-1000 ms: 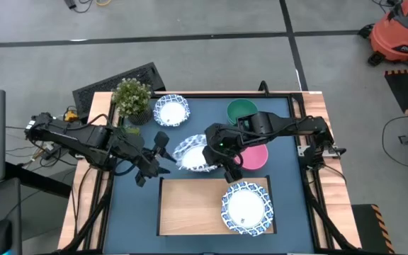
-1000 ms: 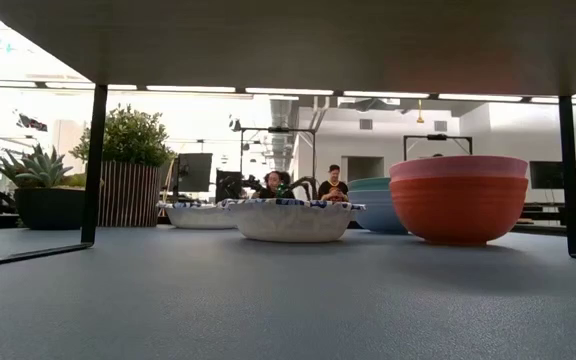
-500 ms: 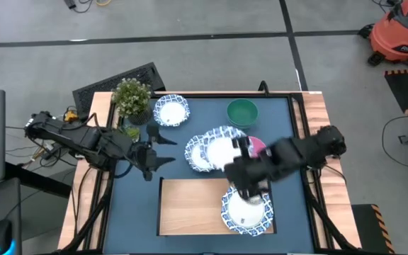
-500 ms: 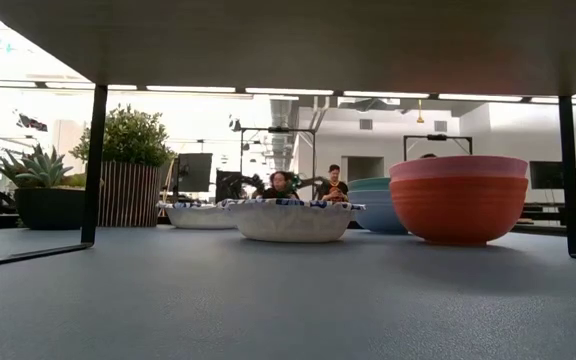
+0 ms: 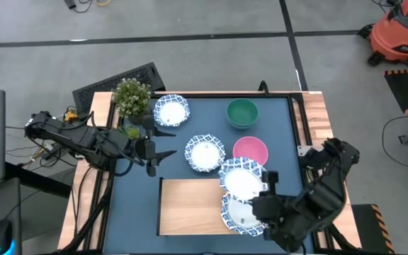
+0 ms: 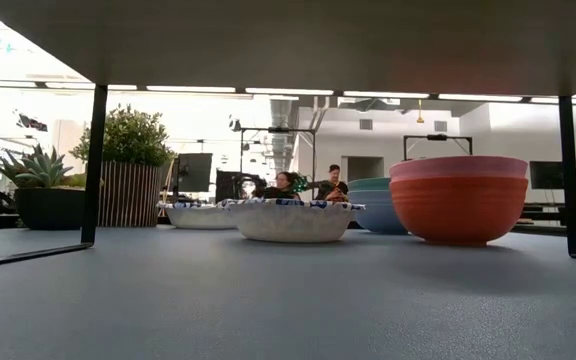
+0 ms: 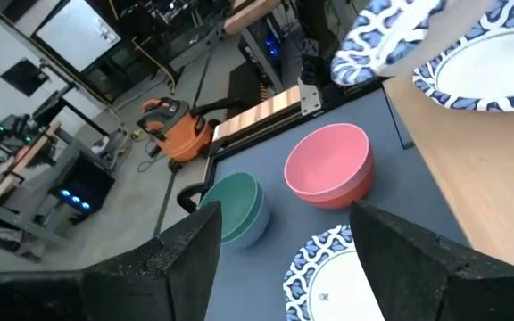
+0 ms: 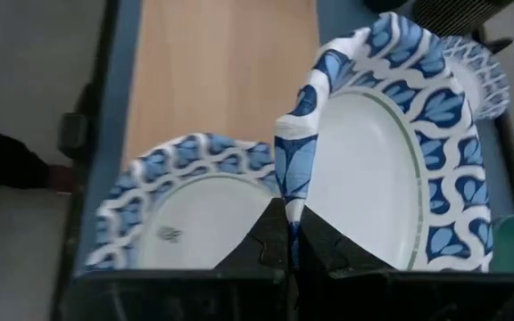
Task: Place and stack bowls onto a shelf
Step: Stack the blue patterned bowl on top of the blue patterned bowl on the shelf
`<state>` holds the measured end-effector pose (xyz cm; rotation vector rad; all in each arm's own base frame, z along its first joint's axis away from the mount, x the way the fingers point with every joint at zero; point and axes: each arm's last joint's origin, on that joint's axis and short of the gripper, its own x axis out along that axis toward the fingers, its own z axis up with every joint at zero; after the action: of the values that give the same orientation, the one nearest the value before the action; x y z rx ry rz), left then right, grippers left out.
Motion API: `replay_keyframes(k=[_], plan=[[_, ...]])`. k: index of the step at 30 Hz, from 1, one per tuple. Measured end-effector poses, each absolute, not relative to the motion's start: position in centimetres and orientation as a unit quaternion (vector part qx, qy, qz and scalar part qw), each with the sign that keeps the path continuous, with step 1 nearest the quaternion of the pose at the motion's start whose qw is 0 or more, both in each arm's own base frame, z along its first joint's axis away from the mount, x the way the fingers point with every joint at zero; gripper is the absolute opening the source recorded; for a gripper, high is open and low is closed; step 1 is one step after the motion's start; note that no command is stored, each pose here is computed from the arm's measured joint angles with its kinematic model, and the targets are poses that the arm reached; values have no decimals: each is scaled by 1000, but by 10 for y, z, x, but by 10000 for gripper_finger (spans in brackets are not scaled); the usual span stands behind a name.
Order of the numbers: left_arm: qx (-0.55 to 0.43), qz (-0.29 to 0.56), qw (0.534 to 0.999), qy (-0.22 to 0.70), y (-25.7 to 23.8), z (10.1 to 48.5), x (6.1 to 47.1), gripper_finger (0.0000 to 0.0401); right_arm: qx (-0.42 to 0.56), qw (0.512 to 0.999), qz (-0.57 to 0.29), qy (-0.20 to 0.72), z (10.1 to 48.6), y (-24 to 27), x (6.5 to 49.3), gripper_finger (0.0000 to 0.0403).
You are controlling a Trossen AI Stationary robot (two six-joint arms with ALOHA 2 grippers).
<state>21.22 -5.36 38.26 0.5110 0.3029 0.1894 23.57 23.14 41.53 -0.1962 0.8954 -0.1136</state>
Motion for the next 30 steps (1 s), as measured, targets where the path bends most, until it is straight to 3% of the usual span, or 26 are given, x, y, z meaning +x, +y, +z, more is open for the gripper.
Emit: replay_keyframes(k=[30], plan=[[213,99,958,161,-53,379,211,233,-67,864,-4,499,384,275,229,27]])
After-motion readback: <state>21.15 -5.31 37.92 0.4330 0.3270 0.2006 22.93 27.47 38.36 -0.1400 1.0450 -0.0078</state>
